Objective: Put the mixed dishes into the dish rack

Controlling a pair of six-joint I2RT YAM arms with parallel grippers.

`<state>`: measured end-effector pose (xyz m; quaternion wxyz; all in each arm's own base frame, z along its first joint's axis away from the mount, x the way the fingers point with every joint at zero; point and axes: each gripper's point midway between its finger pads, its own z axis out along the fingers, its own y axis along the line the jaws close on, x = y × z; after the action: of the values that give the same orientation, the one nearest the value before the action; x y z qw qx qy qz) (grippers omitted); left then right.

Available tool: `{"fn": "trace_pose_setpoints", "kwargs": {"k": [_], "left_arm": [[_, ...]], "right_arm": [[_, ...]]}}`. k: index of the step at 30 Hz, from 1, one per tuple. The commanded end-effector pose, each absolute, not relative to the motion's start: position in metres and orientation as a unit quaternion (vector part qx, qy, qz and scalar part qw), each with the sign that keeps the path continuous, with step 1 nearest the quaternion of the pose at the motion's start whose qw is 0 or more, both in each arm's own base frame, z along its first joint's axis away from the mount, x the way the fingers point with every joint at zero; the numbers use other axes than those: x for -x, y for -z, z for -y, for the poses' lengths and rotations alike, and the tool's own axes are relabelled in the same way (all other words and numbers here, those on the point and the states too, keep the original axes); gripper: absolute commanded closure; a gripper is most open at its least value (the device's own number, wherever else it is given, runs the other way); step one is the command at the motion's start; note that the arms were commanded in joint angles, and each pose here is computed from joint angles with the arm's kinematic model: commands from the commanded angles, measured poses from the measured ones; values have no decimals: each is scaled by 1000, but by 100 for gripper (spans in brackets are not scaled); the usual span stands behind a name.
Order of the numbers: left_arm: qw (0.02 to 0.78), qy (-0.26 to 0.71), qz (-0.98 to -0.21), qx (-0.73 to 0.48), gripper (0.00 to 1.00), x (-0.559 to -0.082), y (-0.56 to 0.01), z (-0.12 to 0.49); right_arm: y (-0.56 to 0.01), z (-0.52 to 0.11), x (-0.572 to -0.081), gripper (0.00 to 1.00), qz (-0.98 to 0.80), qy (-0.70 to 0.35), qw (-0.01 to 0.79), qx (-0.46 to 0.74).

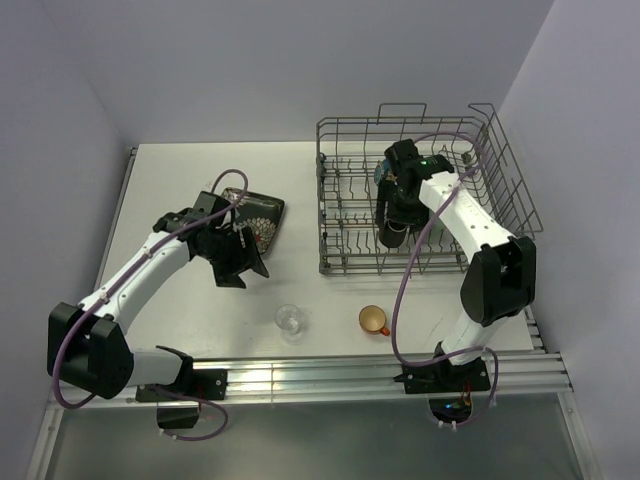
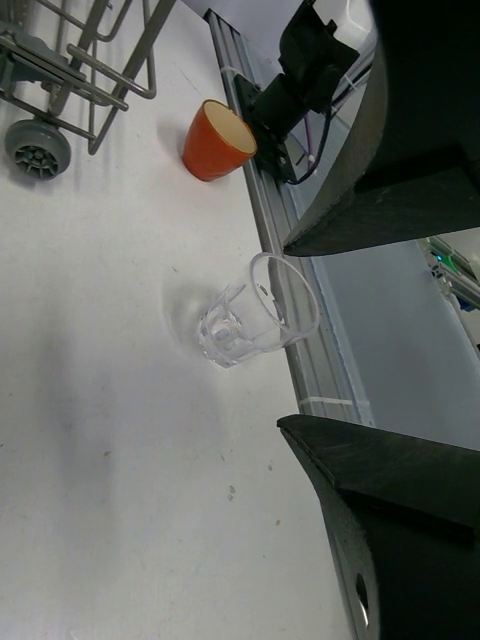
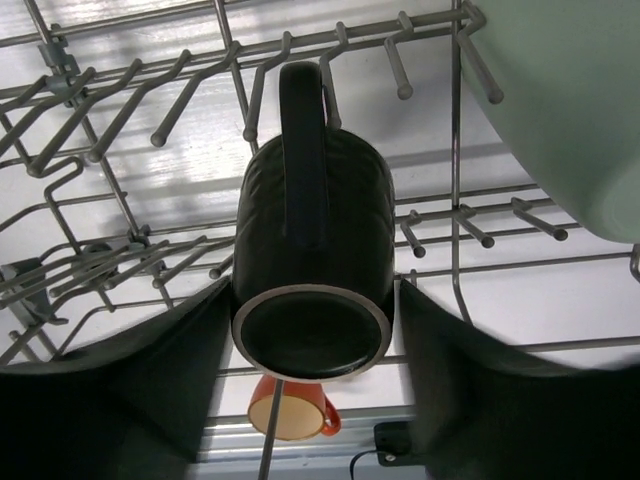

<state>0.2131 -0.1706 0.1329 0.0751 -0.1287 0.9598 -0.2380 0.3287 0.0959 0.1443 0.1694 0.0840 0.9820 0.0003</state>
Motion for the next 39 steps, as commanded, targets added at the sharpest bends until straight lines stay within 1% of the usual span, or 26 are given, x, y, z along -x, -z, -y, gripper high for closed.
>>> {"fn": "trace_pose_setpoints", "kwargs": {"k": [1,3,4,11,17,19,24,27,28,30,31,32,33,36,37,38,39], "left_arm": [[73,252,-959,106,30,-211,-136,182],[66,250,-961,100,30,-206,-132,185],[63,248,-962,98,31,-205,-130,186],[25,234,-970,66,35,-175,-108,203],[3,230,-972,54,41,-154,-91,211],[-8,226,-973,53,42,-145,-84,212],[-18,203,-978,46,43,-140,-63,214],[-32,196,-979,38,49,-136,-50,216],[-34,197,-979,37,58,-138,-47,218],[-34,201,-978,29,67,-140,-47,222],[-37,207,-977,25,83,-144,-52,226],[-37,215,-976,16,94,-145,-57,229],[-38,222,-974,12,100,-147,-64,231],[3,246,-969,7,100,-167,-116,241],[45,273,-961,-2,100,-182,-154,252],[51,281,-958,-4,100,-183,-171,253],[83,315,-945,-14,100,-194,-207,264]], "right_arm": [[-148,-93,-335,15,-978,15,193,-74],[-153,-92,-335,5,-977,15,199,-73],[-155,-92,-335,4,-977,14,202,-72],[-188,-92,-332,4,-968,-2,240,-69],[-225,-94,-325,4,-957,-32,283,-62],[-236,-93,-320,4,-953,-37,296,-60],[-254,-96,-308,4,-944,-65,319,-52],[-265,-101,-300,5,-937,-92,334,-47],[-269,-103,-297,5,-935,-101,337,-47],[-273,-113,-291,5,-935,-130,329,-38],[-274,-116,-289,5,-934,-140,325,-38],[-274,-120,-287,4,-934,-151,320,-35],[-276,-124,-285,2,-934,-164,317,-32],[-283,-148,-277,0,-925,-231,300,-13],[-290,-163,-273,0,-916,-276,291,0],[-290,-170,-269,0,-912,-299,280,5],[-293,-178,-267,0,-907,-323,271,11]]}}
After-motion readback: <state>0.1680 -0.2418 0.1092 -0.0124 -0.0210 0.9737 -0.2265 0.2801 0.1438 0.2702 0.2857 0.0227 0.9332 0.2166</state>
